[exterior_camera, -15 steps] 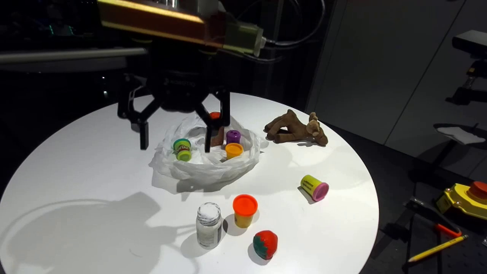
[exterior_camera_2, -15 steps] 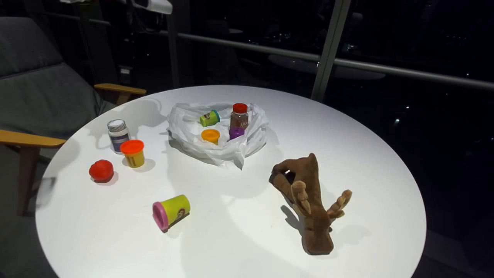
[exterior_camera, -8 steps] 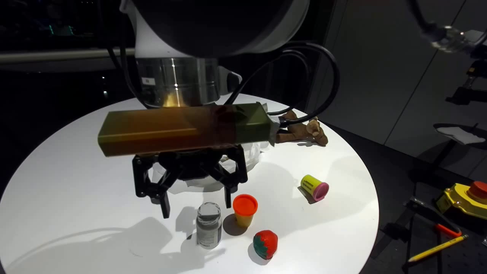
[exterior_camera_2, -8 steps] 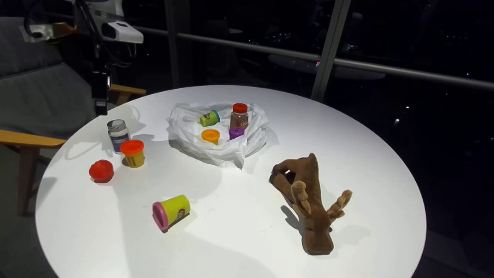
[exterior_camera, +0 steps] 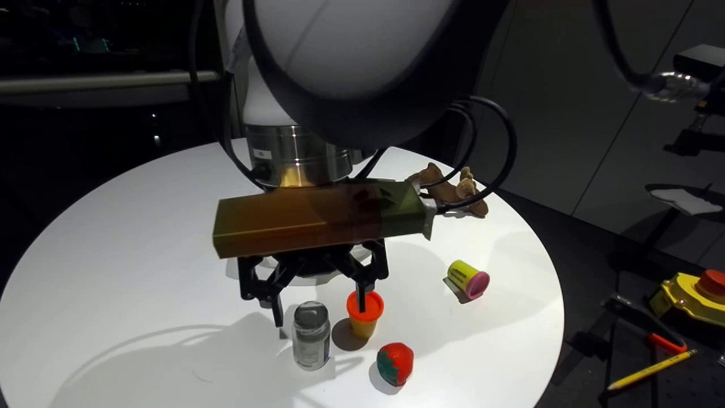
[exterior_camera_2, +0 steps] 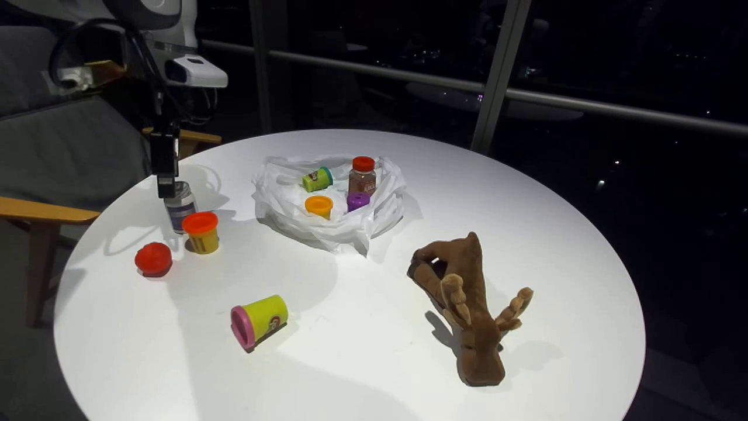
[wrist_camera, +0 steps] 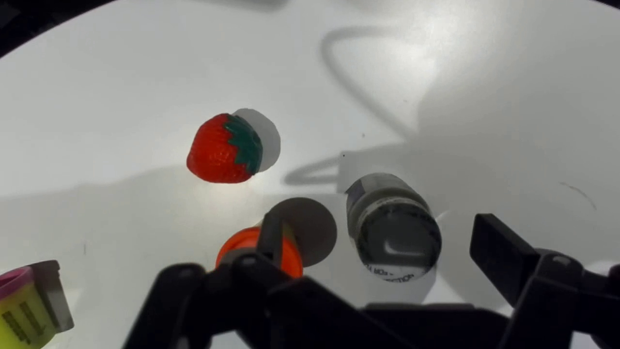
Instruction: Put the objects on the table in the plastic
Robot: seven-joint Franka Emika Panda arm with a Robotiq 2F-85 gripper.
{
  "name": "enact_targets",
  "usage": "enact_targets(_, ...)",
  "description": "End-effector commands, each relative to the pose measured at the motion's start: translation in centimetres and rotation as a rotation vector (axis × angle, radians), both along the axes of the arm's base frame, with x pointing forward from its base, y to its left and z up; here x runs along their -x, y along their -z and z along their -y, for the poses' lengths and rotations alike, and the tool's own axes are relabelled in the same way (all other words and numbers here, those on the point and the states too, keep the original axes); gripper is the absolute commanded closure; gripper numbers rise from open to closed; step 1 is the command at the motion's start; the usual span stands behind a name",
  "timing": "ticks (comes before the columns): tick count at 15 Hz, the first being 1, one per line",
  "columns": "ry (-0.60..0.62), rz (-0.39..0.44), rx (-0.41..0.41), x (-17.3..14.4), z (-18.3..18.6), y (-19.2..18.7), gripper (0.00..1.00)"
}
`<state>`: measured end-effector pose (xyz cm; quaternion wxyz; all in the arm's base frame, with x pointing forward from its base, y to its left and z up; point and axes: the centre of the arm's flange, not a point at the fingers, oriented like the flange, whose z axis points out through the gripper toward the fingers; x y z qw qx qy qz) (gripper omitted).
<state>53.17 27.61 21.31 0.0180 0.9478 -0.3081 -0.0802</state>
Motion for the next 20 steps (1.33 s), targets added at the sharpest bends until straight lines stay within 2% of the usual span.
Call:
enact_targets(1, 0.027, 0.036, -0.045, 0.0, 2.2, 0.5, 0.00)
enact_targets(8, 0.057, 0.066, -0.136, -1.1, 4.5, 0.3, 0.00)
enact_targets(19, -0.009, 0.053, -0.200, -0.4, 2.8, 0.1, 0.00)
enact_targets(20, -0.016, 0.052, -0.199, -0.4, 2.7, 0.2, 0.25)
